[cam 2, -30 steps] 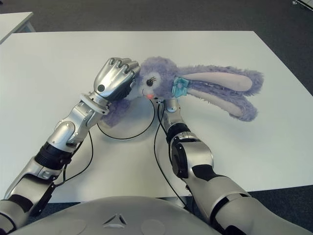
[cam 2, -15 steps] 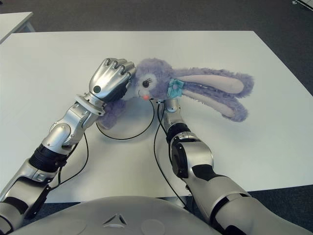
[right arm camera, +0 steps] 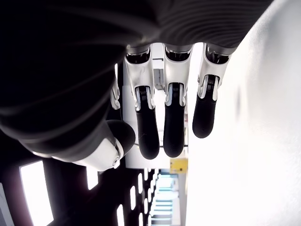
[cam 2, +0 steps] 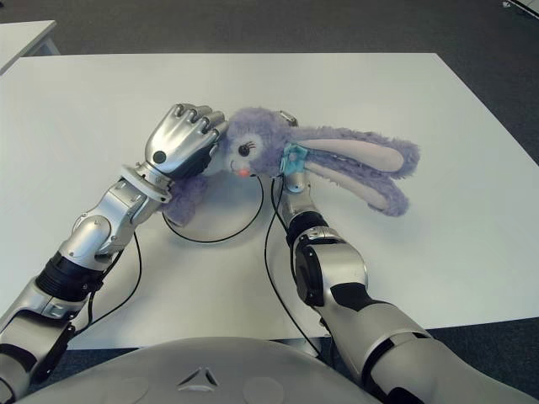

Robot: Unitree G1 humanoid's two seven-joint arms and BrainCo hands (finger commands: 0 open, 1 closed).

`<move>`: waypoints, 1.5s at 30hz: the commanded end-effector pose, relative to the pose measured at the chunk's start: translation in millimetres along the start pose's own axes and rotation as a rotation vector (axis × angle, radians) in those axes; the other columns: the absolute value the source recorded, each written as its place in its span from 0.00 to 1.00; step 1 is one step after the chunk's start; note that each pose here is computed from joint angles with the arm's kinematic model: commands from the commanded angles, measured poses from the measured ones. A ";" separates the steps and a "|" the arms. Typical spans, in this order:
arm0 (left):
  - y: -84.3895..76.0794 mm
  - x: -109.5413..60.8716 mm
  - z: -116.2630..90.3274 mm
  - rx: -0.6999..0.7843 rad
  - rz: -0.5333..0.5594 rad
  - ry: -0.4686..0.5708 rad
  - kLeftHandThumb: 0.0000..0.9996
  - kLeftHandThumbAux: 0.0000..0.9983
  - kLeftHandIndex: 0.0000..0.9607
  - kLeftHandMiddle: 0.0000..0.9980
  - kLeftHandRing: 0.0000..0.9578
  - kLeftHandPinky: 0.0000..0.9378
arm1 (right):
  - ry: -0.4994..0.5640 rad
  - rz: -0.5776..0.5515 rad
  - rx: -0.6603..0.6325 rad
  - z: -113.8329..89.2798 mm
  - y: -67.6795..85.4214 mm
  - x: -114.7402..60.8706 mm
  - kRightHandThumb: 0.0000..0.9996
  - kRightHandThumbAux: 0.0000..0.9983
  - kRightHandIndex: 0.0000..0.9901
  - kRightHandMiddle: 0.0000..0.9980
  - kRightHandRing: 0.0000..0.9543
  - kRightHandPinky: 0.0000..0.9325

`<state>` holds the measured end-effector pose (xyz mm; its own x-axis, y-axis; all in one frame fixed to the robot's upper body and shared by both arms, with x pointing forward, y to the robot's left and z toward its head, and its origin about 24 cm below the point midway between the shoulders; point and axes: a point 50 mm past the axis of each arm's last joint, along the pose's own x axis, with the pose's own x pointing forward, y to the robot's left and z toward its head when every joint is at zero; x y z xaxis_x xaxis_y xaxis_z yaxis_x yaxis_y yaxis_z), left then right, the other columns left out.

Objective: Put the doll into the plate.

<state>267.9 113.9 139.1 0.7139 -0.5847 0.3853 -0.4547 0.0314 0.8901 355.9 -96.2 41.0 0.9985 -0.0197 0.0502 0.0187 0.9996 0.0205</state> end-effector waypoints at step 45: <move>-12.1 -15.3 4.4 -0.044 -0.260 -0.019 0.13 0.47 0.25 0.47 0.62 0.74 | 0.452 -0.027 -0.025 -99.9 -1.5 -78.3 0.69 0.73 0.42 0.38 0.37 0.33</move>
<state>262.8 114.3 137.1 0.7578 -0.5905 0.2774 -0.3571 -0.0196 0.9339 355.6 -94.5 41.4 0.9982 -0.0255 0.0539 0.0253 0.9997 0.0038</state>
